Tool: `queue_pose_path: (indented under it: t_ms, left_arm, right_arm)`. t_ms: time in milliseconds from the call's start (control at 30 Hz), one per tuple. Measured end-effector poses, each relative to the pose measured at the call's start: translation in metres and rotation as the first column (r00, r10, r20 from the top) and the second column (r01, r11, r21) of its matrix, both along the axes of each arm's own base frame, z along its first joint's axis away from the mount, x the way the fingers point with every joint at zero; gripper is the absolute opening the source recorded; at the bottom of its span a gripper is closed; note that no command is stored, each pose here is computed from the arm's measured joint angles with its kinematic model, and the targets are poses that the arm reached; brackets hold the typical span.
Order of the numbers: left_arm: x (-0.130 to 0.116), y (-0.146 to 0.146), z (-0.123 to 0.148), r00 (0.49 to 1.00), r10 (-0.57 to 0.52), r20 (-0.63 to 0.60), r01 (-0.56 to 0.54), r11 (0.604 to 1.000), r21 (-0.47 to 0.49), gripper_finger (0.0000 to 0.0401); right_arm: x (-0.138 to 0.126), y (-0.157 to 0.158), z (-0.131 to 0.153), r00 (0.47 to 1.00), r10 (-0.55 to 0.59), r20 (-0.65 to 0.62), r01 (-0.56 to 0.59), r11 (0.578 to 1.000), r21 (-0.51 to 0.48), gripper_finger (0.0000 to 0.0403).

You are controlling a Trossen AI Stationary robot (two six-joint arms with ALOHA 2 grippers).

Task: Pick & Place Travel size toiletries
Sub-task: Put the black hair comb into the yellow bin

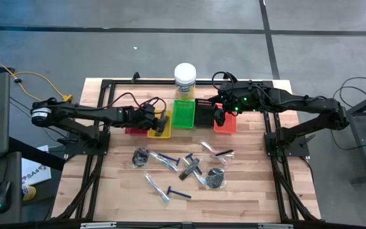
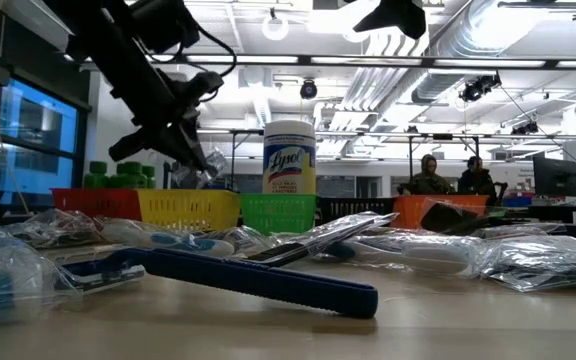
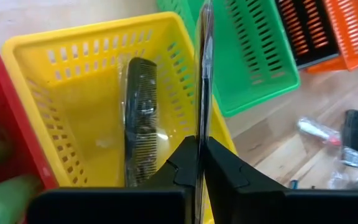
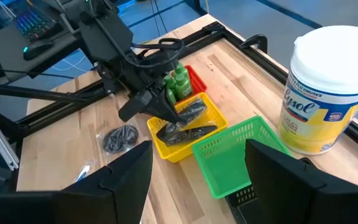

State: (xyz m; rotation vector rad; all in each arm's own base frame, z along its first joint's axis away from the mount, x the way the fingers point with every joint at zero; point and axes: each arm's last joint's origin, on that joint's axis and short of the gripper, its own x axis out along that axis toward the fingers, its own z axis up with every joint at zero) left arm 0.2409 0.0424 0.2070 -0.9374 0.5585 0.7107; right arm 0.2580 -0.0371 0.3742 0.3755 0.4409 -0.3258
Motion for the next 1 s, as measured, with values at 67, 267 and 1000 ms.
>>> queue_pose_path:
  t_ms: [67,267,1000]
  left_arm:
    - [0.000,0.000,-0.001,1.000,0.000,-0.003,0.000,1.000,0.000,0.0026]
    - [0.000,0.000,-0.001,1.000,-0.005,-0.006,0.005,1.000,0.005,0.0090]
    - [-0.006,-0.020,0.060,0.995,-0.081,-0.063,0.090,0.985,0.149,0.0122]
  right_arm:
    - [0.000,0.000,0.000,1.000,0.000,0.000,0.000,1.000,0.000,0.0244]
    - [0.000,0.000,0.000,1.000,0.000,0.000,0.000,1.000,0.000,0.0244]
    - [-0.011,0.045,-0.018,0.976,-0.139,-0.169,0.179,0.950,0.255,0.0244]
